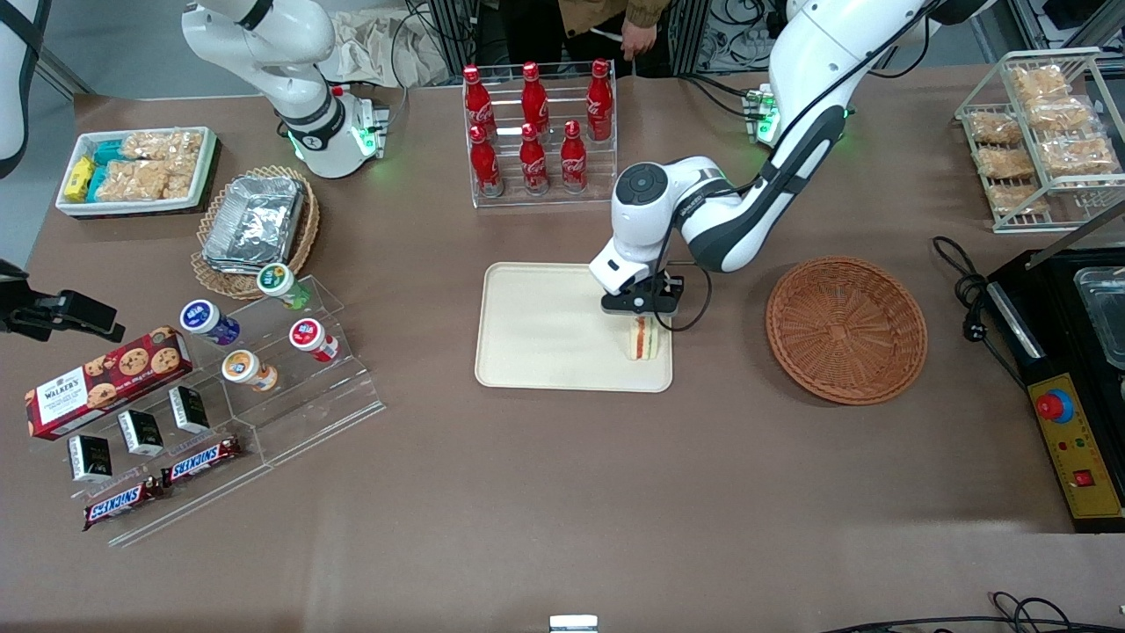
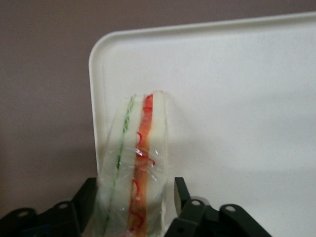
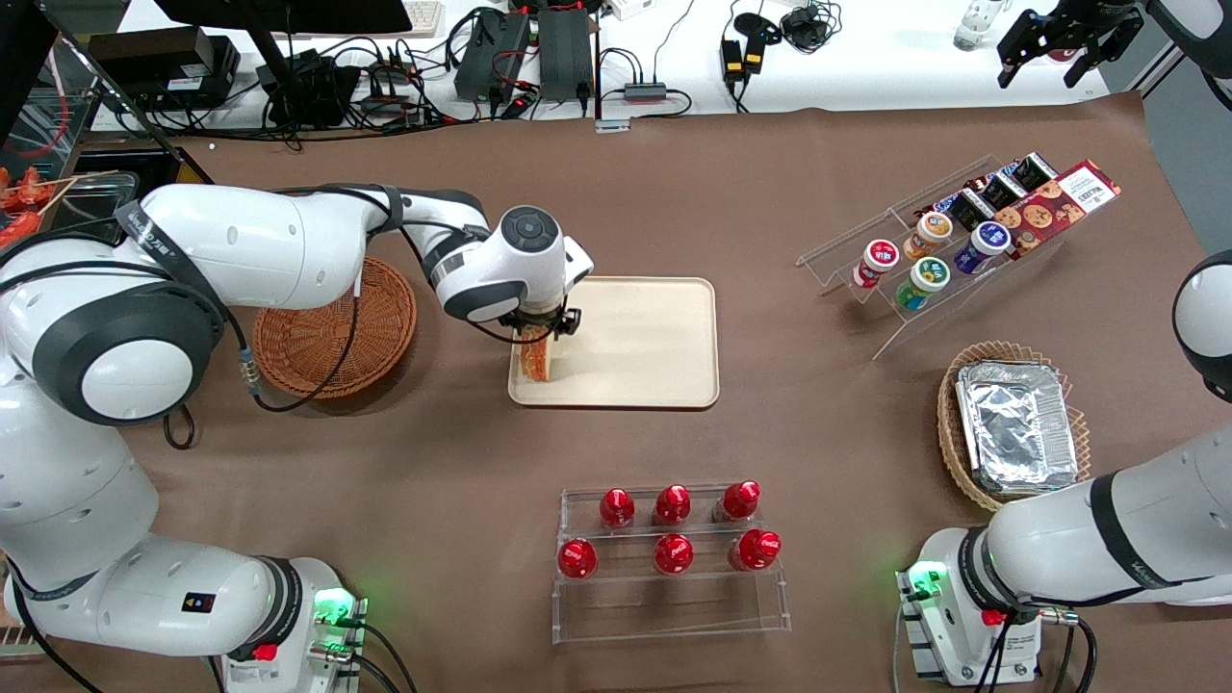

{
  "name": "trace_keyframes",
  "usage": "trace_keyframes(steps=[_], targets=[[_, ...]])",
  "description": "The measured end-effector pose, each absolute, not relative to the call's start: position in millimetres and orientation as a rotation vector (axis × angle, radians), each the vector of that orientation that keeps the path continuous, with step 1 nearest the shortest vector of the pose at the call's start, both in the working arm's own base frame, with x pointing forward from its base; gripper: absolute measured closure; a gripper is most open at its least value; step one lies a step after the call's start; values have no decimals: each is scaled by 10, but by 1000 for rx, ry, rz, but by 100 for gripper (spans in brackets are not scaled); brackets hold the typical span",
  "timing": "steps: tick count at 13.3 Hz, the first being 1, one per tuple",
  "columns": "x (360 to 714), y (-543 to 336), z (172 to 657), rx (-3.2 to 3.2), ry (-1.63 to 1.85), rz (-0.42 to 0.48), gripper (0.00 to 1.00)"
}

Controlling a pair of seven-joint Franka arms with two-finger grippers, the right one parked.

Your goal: Place sandwich from basket to tray

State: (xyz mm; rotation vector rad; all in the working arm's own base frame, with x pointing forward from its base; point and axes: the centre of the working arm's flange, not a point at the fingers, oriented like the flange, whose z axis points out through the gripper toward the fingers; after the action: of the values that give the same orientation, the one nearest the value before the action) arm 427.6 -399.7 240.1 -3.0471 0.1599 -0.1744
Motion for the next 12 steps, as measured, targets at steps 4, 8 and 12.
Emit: trace_keyframes(steps=[4, 8, 12], targets=[[4493, -4003, 2829, -3031, 59, -217, 0], [4672, -3840, 3820, -3033, -205, -246, 0], [5001, -3285, 5022, -2992, -481, -226, 0]])
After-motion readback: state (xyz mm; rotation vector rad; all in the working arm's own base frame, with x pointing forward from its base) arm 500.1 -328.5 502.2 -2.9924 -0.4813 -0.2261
